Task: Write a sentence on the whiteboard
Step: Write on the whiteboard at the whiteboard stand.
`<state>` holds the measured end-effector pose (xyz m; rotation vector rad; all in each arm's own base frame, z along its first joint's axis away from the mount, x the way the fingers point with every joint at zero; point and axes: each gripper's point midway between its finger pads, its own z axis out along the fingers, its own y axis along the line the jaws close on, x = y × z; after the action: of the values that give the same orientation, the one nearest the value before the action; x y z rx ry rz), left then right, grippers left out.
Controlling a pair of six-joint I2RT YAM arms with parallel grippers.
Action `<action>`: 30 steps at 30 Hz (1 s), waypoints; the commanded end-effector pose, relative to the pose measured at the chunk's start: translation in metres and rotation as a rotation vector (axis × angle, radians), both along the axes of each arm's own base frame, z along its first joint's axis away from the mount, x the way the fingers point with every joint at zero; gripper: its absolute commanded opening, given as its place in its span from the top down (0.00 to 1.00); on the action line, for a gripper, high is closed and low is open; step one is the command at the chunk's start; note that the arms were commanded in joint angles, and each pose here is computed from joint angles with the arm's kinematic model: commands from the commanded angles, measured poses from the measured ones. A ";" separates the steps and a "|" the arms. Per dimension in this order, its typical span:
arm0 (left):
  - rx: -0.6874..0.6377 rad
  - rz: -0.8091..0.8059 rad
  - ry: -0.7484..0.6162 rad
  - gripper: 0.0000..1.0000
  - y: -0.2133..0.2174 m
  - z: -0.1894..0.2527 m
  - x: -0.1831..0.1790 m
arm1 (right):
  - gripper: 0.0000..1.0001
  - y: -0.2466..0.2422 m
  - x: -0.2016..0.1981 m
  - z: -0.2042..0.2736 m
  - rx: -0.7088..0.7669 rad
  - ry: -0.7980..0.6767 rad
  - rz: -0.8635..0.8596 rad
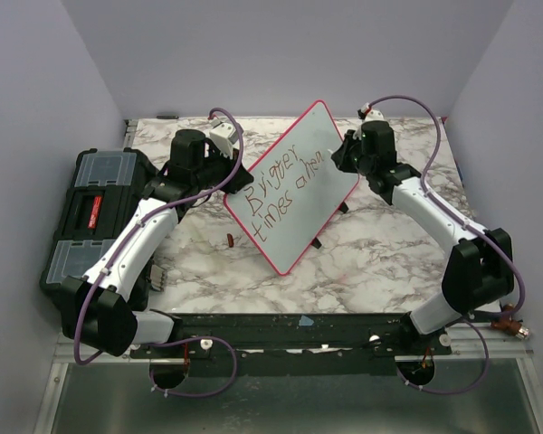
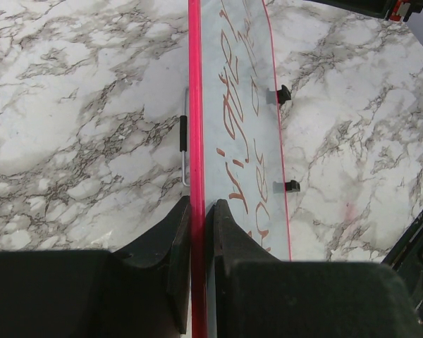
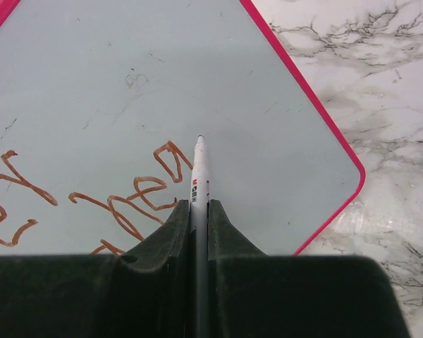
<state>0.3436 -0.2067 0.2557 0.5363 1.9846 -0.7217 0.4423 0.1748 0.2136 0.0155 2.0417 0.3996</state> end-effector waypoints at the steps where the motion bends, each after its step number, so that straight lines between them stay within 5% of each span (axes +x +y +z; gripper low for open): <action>1: 0.078 -0.035 -0.091 1.00 0.002 0.002 0.007 | 0.99 -0.003 0.011 0.001 -0.017 -0.002 -0.016; 30: 0.088 -0.035 -0.085 1.00 0.002 -0.001 0.011 | 0.99 0.019 0.006 -0.016 0.024 0.049 0.105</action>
<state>0.3459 -0.2069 0.2535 0.5388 1.9898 -0.7170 0.4487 0.1859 0.1961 -0.0309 2.0875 0.4469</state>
